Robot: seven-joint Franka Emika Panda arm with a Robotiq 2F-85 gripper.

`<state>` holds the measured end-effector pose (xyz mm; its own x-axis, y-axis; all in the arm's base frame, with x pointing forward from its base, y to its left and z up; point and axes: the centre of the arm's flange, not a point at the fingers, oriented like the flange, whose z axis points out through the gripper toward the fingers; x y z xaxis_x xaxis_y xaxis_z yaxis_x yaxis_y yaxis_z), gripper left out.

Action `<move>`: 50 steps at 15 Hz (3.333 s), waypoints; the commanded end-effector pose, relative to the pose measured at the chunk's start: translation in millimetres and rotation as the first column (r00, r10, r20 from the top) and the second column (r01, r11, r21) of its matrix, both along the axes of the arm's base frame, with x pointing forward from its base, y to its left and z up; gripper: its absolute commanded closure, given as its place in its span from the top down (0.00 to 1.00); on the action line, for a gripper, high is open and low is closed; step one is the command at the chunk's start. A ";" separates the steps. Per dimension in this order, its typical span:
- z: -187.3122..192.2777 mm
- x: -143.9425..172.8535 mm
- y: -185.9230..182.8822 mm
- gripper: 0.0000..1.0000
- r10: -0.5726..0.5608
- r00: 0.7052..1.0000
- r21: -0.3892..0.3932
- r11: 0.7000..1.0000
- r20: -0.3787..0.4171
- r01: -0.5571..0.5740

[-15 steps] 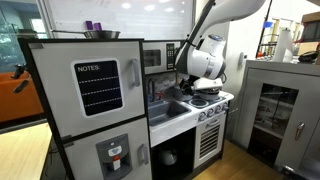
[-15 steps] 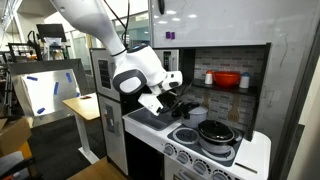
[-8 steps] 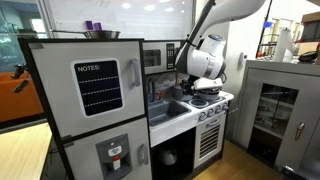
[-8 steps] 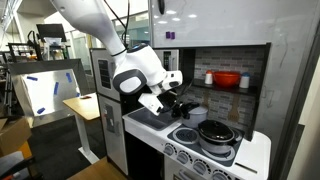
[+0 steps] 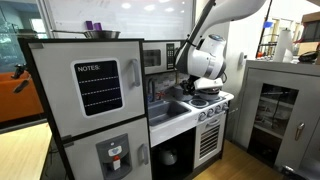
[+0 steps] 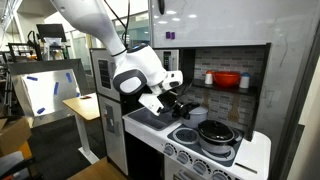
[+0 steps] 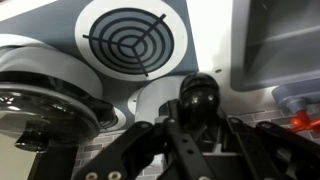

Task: Put the pot on the left side of the stovetop in the sink

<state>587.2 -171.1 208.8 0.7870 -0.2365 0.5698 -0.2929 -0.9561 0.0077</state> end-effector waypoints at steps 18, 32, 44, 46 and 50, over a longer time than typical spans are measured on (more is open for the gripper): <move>-20.6 -61.8 18.3 0.08 -0.075 0.995 0.003 0.997 0.064 0.075; -2.8 -98.6 33.0 0.08 -0.082 0.997 0.014 0.997 0.002 0.082; 28.2 -121.7 45.6 0.08 -0.034 0.998 -0.007 0.999 -0.046 0.034; 33.7 -122.8 45.9 0.08 -0.020 0.998 -0.013 1.000 -0.052 0.020; 48.5 -121.4 45.7 0.08 -0.006 0.998 -0.021 1.000 -0.068 0.004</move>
<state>467.2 -130.1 236.9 0.8055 -0.2482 0.5381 -0.3144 -0.9487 0.0331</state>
